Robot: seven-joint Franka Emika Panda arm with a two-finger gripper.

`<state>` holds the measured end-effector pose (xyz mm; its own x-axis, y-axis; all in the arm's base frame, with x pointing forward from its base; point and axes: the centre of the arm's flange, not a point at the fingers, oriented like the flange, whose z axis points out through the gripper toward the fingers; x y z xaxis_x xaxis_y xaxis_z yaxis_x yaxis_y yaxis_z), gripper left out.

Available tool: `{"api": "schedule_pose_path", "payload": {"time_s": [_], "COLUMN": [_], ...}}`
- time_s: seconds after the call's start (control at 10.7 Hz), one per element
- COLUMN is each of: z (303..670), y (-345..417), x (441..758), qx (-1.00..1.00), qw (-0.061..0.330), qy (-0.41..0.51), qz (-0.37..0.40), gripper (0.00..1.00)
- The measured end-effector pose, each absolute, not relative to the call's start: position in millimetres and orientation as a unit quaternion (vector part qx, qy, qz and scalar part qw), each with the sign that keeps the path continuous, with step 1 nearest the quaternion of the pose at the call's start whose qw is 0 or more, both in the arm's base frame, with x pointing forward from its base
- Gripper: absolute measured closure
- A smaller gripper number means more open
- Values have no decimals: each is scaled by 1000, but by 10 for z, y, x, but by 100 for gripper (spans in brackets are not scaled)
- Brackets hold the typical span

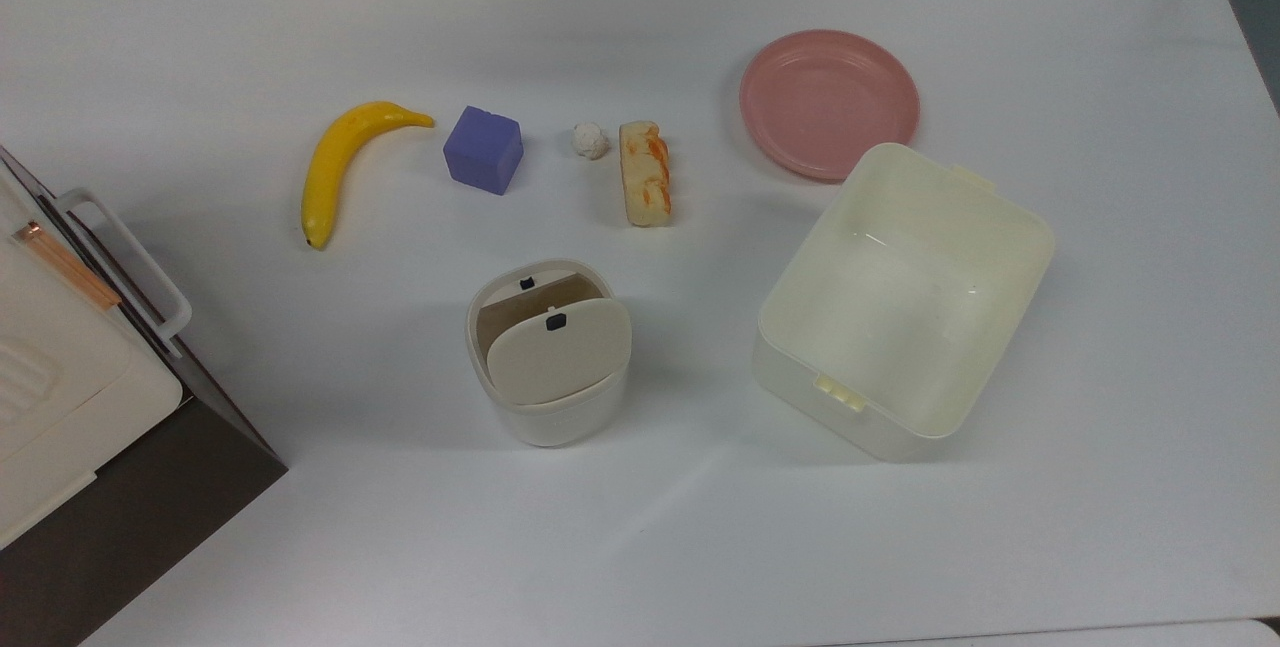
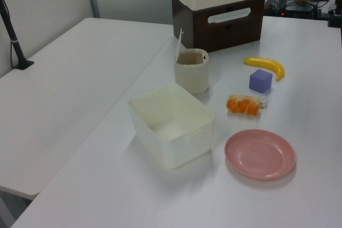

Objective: Grab it up and put it in the trash

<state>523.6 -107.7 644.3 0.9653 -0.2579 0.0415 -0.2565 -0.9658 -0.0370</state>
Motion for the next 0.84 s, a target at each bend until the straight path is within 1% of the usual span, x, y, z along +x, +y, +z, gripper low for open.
{"api": "schedule_pose_path", "payload": {"time_s": [0.84], "z": [6445], "y": [-1111], "x": [5225], "qx": [-991], "qw": [16], "qy": [133], "qz": [-22], "gripper": [0]}}
